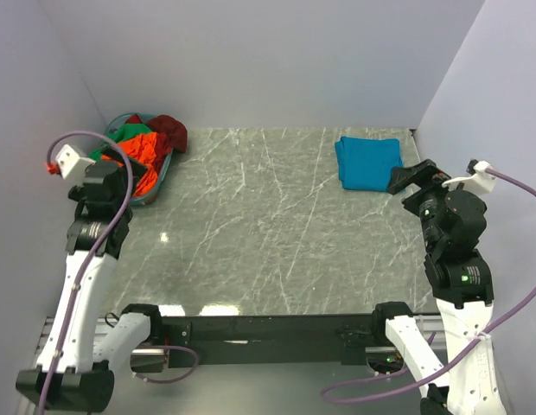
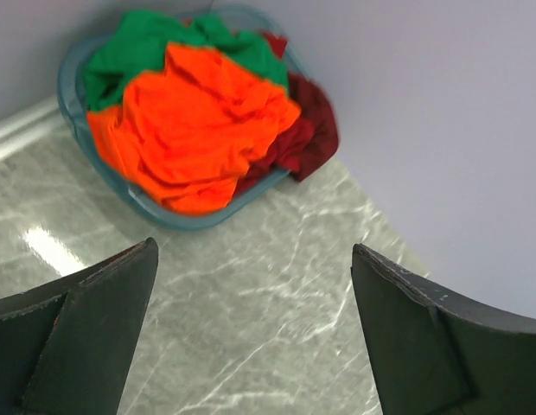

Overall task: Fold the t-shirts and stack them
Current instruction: Grab the tshirt from the pile

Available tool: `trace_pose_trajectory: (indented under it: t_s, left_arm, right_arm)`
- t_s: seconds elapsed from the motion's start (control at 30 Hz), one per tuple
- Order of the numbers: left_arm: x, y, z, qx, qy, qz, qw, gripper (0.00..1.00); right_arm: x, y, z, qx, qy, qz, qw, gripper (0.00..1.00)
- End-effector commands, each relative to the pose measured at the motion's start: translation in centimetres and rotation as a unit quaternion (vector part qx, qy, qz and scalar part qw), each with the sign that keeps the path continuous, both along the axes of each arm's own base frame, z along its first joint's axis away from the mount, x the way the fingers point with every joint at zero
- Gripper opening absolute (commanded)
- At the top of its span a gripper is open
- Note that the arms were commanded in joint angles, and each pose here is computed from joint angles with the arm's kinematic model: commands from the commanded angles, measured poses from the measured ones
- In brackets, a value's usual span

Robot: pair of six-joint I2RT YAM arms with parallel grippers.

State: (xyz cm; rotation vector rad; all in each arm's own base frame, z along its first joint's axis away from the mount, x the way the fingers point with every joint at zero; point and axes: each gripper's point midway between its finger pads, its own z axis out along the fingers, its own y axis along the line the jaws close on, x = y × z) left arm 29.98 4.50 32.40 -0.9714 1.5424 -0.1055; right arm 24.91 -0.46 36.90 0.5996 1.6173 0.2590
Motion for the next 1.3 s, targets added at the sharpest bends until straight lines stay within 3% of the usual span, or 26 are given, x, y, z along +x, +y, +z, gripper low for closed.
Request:
trace_pose_trajectory:
  t_s: [0.0,0.2,0.43,0.67,0.83,1.13,1.27]
  left_arm:
    - [1.8,-0.9,-0.9,-0.019,0.022,-0.02,0.999,0.99]
    - [6.3,0.4,-5.6,-0.044,0.093,-0.021,0.994,1.0]
    - [11.7,2.3,-7.9,-0.028,0.11,-0.024,0.993,0.99]
    - [17.0,4.3,-11.7,-0.02,0.169,-0.039,0.985,0.98]
    - [19.1,4.5,-15.1,-0.025,0.218,-0.054,0.974,0.89]
    - [19.2,4.4,-19.0,-0.035,0.259,-0.063,0.963,0.66]
    - [19.5,4.4,-19.6,-0.039,0.262,-0.072,0.961,0.43]
  right_arm:
    - [0.3,1.1,-0.4,-0.03,-0.014,0.042,0.999,1.0]
    - [1.2,0.7,-4.1,-0.054,0.014,0.038,0.998,1.0]
    - [3.3,1.1,-7.0,-0.068,0.079,0.056,0.993,0.99]
    - [4.0,1.8,-8.6,-0.074,0.092,0.079,0.99,0.97]
    - [3.9,1.1,-8.6,-0.079,0.092,0.061,0.991,0.97]
    - [4.0,0.9,-9.2,-0.08,0.105,0.055,0.99,0.97]
    - [3.9,0.8,-9.4,-0.081,0.109,0.053,0.989,0.96]
